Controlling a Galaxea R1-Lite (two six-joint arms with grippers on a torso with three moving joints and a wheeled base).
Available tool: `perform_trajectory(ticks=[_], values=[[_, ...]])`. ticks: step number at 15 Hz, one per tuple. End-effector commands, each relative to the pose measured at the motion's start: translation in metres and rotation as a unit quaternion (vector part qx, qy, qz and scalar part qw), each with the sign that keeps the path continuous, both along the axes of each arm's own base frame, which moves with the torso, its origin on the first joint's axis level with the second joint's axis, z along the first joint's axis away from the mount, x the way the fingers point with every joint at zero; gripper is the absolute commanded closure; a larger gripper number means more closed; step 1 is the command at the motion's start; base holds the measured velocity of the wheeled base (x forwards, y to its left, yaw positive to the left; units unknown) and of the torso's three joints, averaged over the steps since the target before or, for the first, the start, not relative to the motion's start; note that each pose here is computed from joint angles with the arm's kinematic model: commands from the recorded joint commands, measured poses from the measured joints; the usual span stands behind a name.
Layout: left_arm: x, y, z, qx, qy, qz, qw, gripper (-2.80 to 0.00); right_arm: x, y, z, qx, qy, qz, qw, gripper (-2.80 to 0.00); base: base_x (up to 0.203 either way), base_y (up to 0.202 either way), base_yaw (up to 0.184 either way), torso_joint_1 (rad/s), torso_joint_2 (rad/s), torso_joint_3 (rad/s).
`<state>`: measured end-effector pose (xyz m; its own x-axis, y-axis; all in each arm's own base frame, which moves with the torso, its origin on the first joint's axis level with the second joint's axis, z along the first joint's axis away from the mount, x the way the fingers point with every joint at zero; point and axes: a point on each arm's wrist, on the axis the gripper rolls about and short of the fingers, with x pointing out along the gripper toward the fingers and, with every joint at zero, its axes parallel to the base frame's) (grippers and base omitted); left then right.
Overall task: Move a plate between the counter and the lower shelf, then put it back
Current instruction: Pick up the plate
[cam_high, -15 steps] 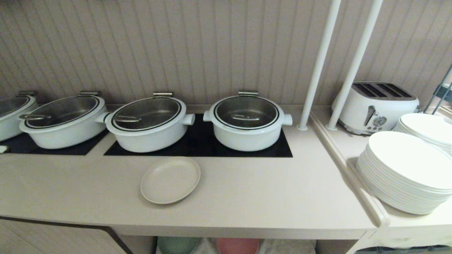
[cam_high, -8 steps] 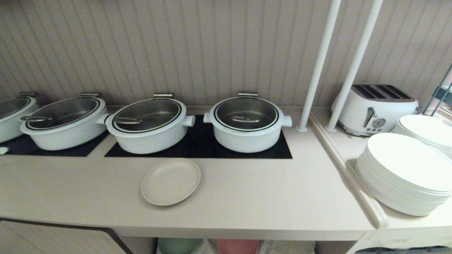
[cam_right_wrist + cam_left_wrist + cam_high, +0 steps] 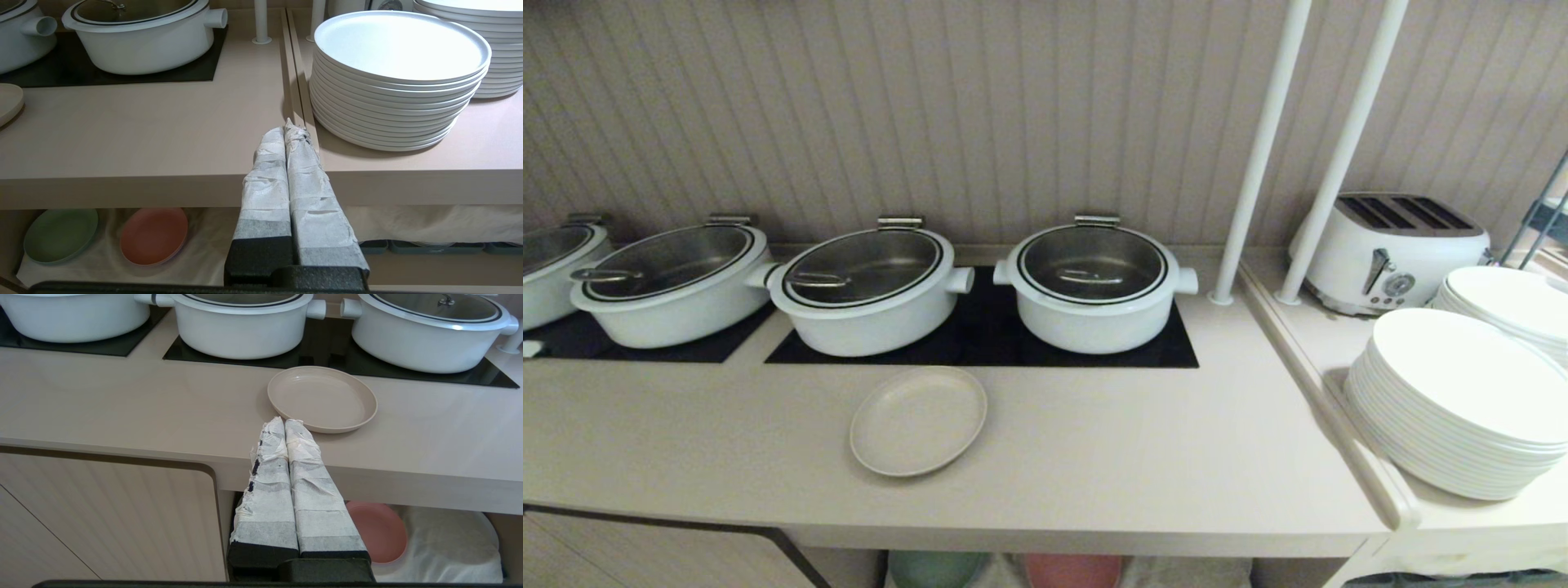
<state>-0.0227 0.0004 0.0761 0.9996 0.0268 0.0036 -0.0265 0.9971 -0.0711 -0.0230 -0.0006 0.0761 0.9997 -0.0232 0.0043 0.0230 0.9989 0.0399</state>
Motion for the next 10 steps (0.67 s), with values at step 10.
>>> perform_trajectory(ticks=[10], values=[[0.0000,-0.0001,0.0001,-0.001,-0.001,-0.002,1.0000,0.00,0.0001,0.0000,0.0000,-0.001,0.001,0.000,1.000,0.00,0.000,0.000,0.000,0.000,0.00,0.000]])
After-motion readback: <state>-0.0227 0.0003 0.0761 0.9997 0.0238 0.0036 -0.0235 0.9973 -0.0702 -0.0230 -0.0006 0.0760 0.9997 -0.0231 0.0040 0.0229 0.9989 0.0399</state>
